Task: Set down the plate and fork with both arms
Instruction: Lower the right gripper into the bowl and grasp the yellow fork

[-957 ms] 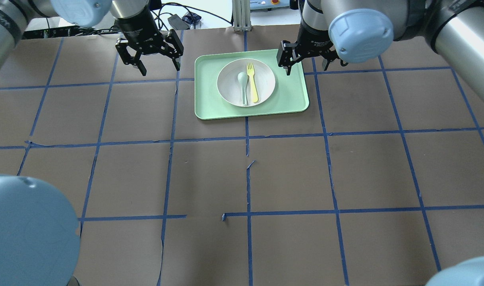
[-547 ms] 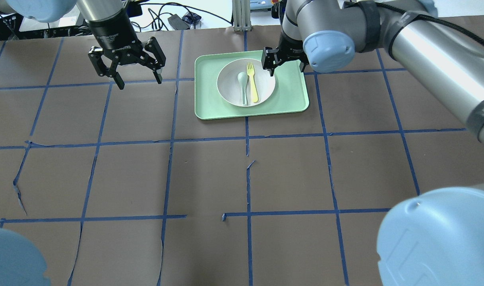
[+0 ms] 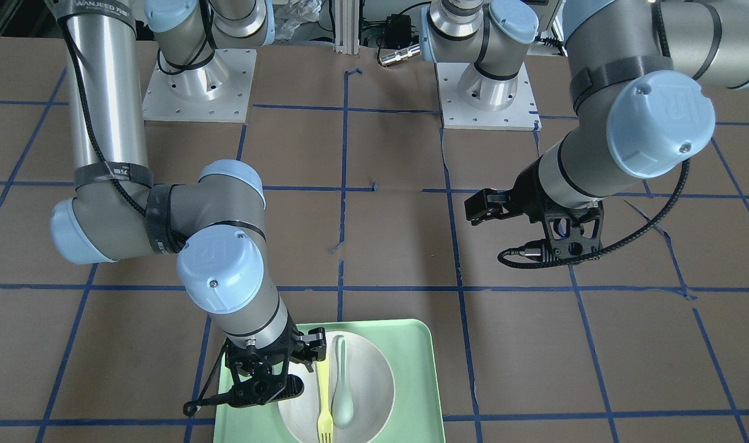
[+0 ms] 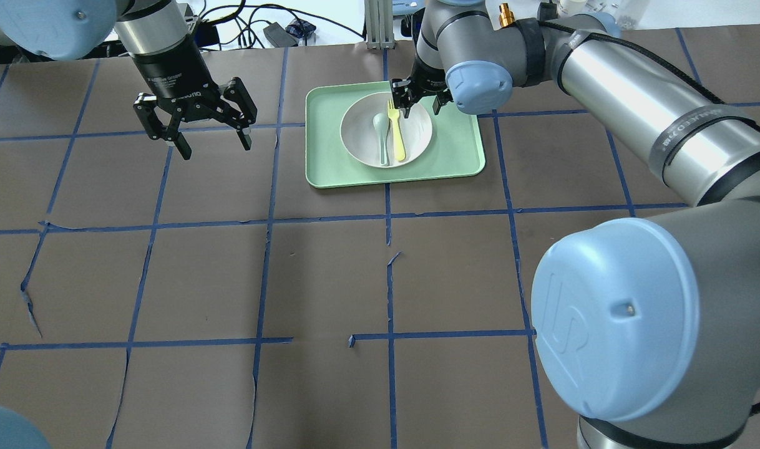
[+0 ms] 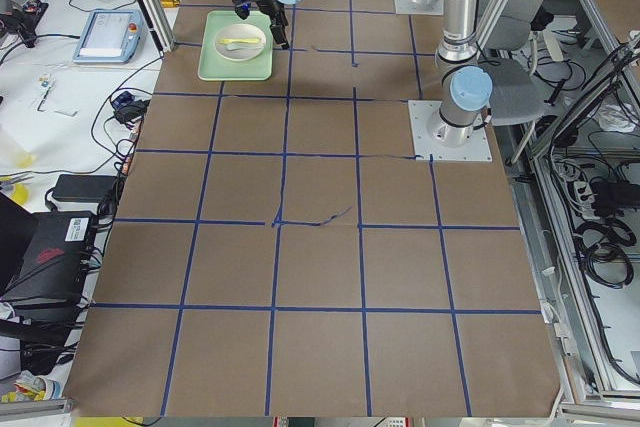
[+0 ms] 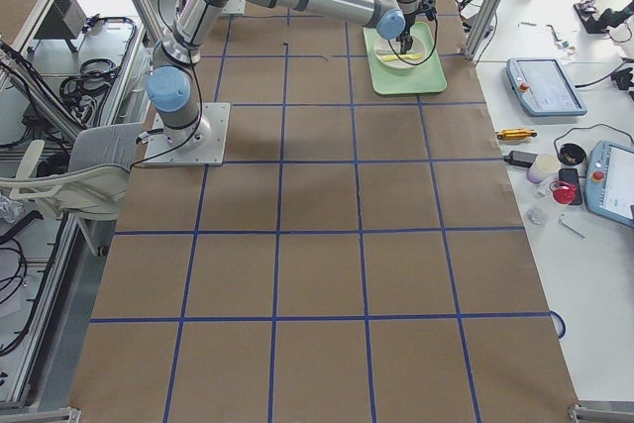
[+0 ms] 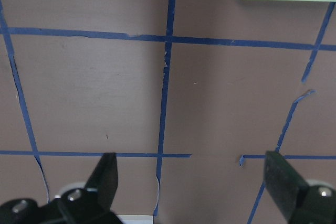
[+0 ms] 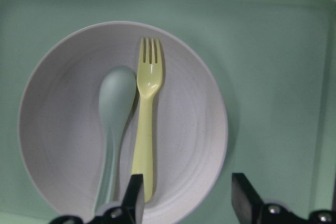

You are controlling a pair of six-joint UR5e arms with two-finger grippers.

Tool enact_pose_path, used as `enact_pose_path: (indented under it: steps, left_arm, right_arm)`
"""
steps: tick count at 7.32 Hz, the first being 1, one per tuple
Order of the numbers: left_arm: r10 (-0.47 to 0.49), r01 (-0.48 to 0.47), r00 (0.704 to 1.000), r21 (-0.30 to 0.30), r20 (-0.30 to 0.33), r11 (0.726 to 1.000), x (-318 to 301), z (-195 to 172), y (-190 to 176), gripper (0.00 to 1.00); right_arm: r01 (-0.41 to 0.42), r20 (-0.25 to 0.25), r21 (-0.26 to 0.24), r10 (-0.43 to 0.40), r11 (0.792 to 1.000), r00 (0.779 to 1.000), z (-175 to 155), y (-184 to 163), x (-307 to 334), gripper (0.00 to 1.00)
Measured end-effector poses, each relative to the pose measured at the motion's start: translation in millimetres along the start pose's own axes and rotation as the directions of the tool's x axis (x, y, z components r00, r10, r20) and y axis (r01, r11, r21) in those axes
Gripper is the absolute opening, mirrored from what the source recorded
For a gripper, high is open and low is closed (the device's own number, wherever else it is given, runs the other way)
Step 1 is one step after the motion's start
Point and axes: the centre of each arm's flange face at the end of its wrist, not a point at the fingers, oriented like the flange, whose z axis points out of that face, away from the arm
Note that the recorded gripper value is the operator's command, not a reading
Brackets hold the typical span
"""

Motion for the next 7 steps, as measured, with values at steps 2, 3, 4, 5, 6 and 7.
enact_pose_path:
  steps: [2,3,4,5,6,7]
  left_arm:
    - [0.001,-0.001,1.000,-0.003,0.002,1.000,0.9,1.7,1.4,1.00]
    - [0.001,-0.001,1.000,-0.006,0.002,1.000,1.1,3.2,1.7,1.00]
    - [0.002,-0.002,1.000,-0.008,0.002,1.000,1.7,4.7,2.2,1.00]
    - [0.003,-0.003,1.000,-0.012,0.002,1.000,2.2,6.5,2.6,1.00]
    - [0.003,-0.003,1.000,-0.015,0.003,1.000,2.4,8.4,2.7,1.00]
    - [0.004,-0.004,1.000,-0.017,0.003,1.000,2.5,9.9,2.8,1.00]
  right_arm:
    - [0.004,0.004,0.003,-0.004,1.000,1.000,20.3,-5.0,-2.5,0.51]
    - [0.003,0.006,0.006,-0.003,1.000,1.000,26.9,-6.8,-3.0,0.50]
    - [0.005,0.009,0.007,-0.005,1.000,1.000,35.5,-7.4,-4.9,0.50]
    - [0.010,0.010,0.007,-0.010,1.000,1.000,44.8,-7.0,-9.0,0.50]
    - [0.010,0.011,0.005,-0.010,1.000,1.000,51.0,-5.8,-14.0,0.50]
    - [0.005,0.012,-0.002,-0.005,1.000,1.000,57.7,-3.9,-19.4,0.50]
